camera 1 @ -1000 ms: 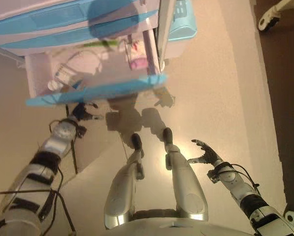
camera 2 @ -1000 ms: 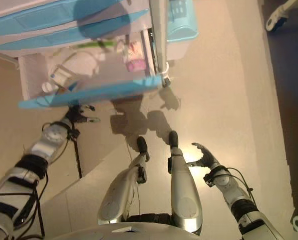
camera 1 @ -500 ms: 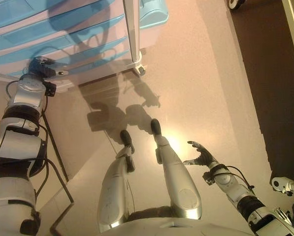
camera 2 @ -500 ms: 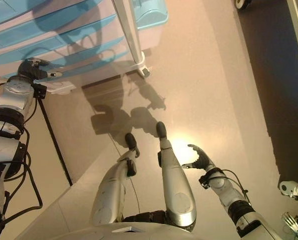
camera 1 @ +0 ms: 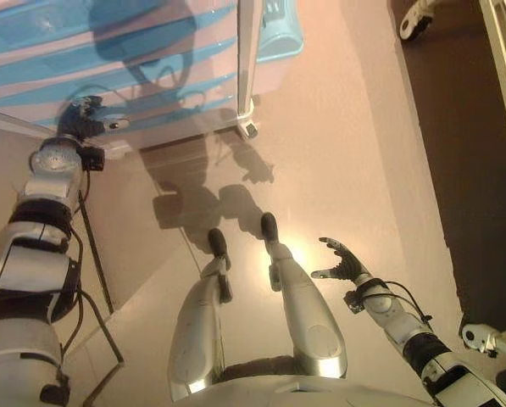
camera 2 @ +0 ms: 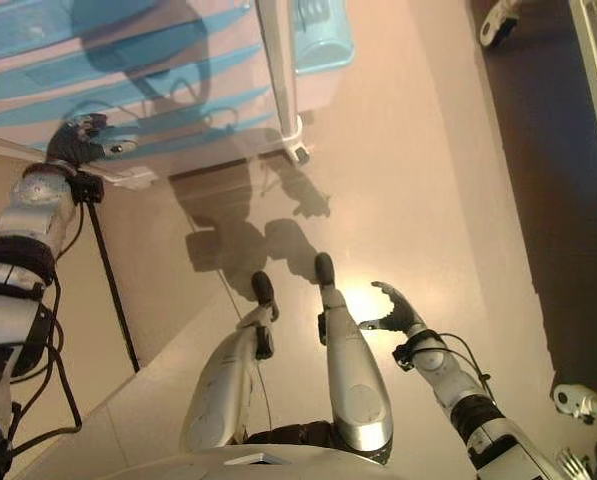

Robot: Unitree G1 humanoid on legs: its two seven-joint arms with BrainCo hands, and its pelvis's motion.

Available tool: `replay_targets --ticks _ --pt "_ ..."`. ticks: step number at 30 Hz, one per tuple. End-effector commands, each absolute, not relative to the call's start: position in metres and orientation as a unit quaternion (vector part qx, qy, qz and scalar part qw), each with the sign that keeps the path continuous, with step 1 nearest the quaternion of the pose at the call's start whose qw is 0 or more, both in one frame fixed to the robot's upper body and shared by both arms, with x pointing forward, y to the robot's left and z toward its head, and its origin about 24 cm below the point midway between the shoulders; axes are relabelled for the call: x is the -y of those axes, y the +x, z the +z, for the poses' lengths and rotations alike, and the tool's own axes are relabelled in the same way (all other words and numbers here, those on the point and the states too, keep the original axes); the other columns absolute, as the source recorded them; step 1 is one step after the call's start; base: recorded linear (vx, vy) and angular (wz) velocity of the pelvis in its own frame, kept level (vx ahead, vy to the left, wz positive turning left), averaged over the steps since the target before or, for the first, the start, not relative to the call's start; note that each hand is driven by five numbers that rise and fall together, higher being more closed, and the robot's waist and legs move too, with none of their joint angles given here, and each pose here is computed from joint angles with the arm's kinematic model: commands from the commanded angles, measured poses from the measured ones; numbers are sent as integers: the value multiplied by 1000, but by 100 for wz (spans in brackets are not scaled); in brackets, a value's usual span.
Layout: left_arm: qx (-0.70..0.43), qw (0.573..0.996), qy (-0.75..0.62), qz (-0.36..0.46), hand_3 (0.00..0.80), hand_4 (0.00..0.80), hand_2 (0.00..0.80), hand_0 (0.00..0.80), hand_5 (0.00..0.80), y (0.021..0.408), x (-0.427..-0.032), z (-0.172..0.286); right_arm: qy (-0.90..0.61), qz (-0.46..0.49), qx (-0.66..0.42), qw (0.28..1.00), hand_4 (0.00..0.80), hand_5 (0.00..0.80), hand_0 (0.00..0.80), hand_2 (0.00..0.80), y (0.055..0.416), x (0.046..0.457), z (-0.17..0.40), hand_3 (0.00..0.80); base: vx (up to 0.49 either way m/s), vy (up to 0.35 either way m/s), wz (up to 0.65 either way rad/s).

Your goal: Open the drawer and pick up the medicine

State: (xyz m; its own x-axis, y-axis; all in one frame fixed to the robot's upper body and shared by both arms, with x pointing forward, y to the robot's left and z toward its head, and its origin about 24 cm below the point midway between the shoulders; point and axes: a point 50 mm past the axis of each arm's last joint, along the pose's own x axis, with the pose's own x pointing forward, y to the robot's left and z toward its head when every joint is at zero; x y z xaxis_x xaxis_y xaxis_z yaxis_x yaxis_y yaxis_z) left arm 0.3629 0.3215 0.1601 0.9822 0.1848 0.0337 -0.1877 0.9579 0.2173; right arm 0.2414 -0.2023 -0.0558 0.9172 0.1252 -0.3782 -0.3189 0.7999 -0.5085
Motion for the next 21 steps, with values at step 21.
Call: replay_targets --ticks 21 --pt "-478 868 -131 40 0 0 0 0 0 93 -220 -157 -213 98 -355 905 0 0 0 0 144 214 -131 0 32 -42 26"
